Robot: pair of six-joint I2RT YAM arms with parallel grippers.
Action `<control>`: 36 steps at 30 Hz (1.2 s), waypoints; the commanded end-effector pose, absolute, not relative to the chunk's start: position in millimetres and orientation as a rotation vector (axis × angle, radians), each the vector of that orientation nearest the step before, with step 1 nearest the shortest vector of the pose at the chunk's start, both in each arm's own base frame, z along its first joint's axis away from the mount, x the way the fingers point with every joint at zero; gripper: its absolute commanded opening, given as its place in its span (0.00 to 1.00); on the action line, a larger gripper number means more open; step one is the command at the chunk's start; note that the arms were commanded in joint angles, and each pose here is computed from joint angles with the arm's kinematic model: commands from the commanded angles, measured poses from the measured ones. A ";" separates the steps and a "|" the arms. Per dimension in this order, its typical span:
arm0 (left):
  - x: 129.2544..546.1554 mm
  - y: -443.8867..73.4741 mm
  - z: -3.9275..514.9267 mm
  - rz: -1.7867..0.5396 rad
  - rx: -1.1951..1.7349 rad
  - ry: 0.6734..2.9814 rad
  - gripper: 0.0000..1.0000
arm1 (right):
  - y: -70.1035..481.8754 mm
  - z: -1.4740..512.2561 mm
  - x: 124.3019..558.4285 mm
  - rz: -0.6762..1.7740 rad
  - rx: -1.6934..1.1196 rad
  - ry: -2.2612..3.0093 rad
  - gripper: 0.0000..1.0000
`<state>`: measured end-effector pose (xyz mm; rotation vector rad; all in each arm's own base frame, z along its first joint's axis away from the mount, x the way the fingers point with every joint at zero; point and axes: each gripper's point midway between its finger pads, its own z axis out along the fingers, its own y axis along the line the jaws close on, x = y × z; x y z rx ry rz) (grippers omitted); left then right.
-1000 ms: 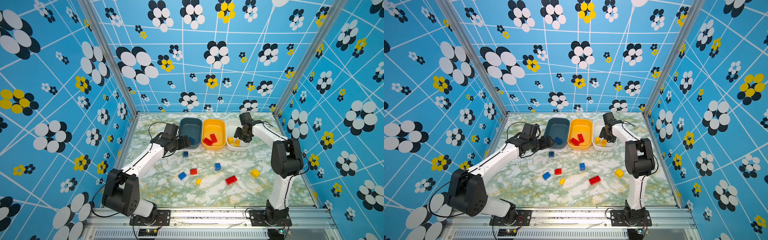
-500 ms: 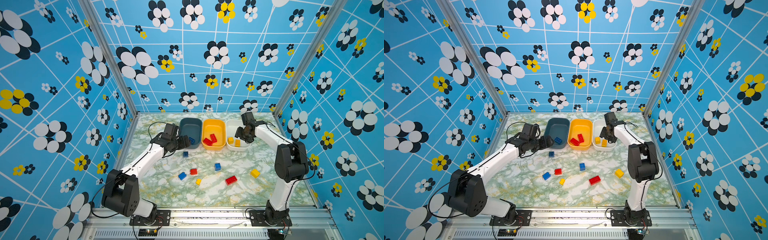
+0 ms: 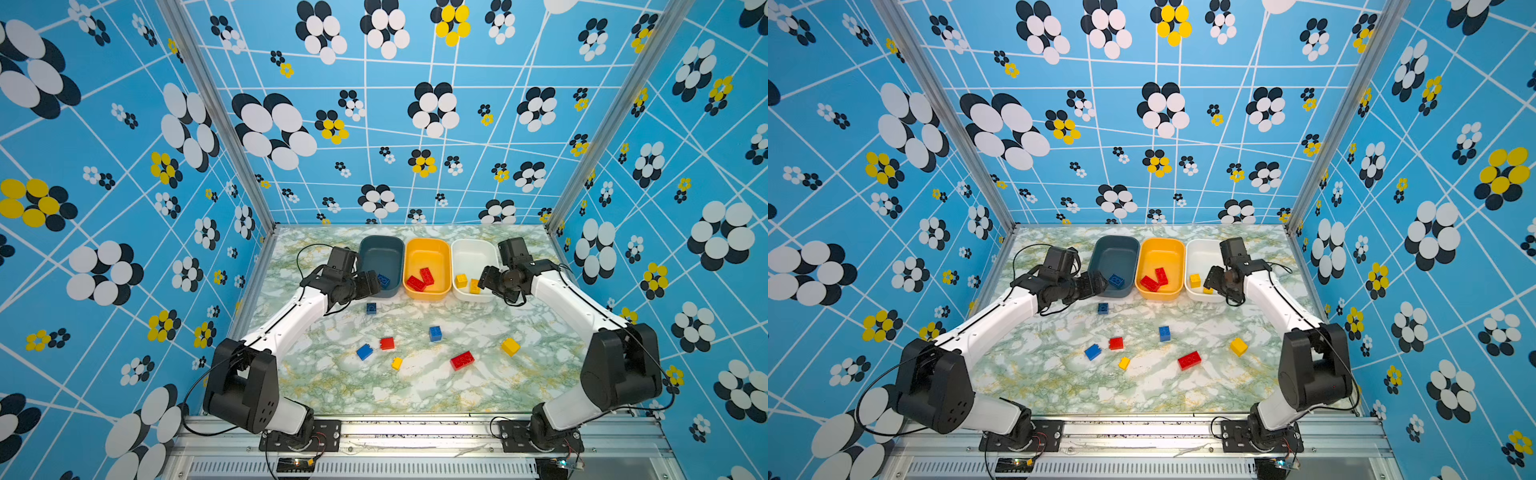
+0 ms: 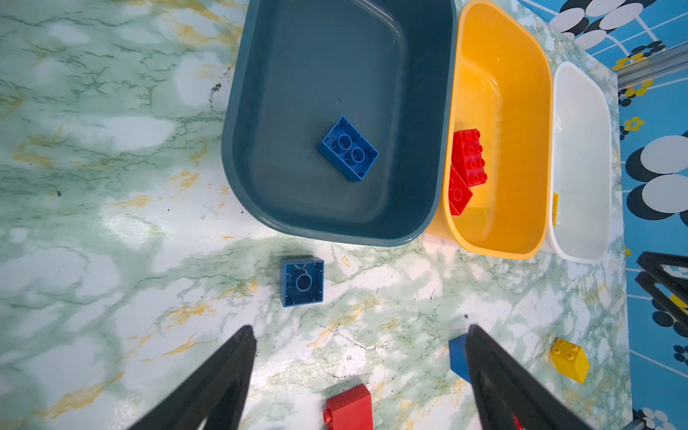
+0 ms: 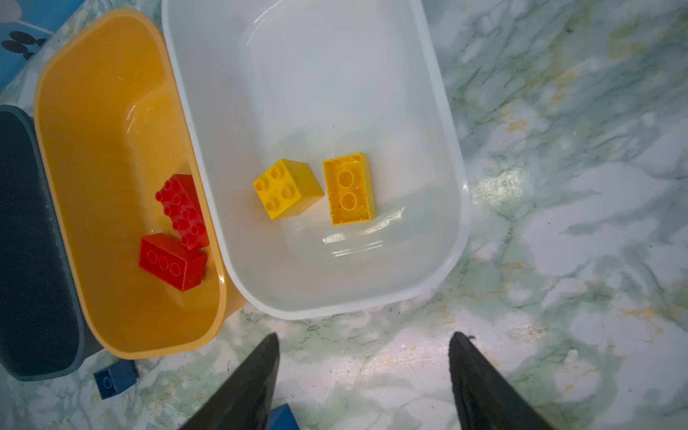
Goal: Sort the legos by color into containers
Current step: 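Move the right gripper back over another yellow brick on the table, then lower the right gripper around the yellow brick and close it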
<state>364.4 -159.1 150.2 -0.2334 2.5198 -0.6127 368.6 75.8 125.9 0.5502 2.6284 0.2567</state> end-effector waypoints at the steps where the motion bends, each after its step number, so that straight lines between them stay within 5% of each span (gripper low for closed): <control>1: 360.6 -151.6 150.5 -0.585 -0.255 2.527 0.89 | 71.1 116.3 334.7 0.262 0.627 2.679 0.75; 16: 359.4 -154.7 146.1 -0.592 -0.240 2.542 0.89 | 49.0 63.7 237.8 0.239 0.927 2.800 0.87; 36: 360.2 -154.6 145.3 -0.585 -0.246 2.547 0.90 | 21.7 35.0 225.1 0.160 1.114 2.768 0.84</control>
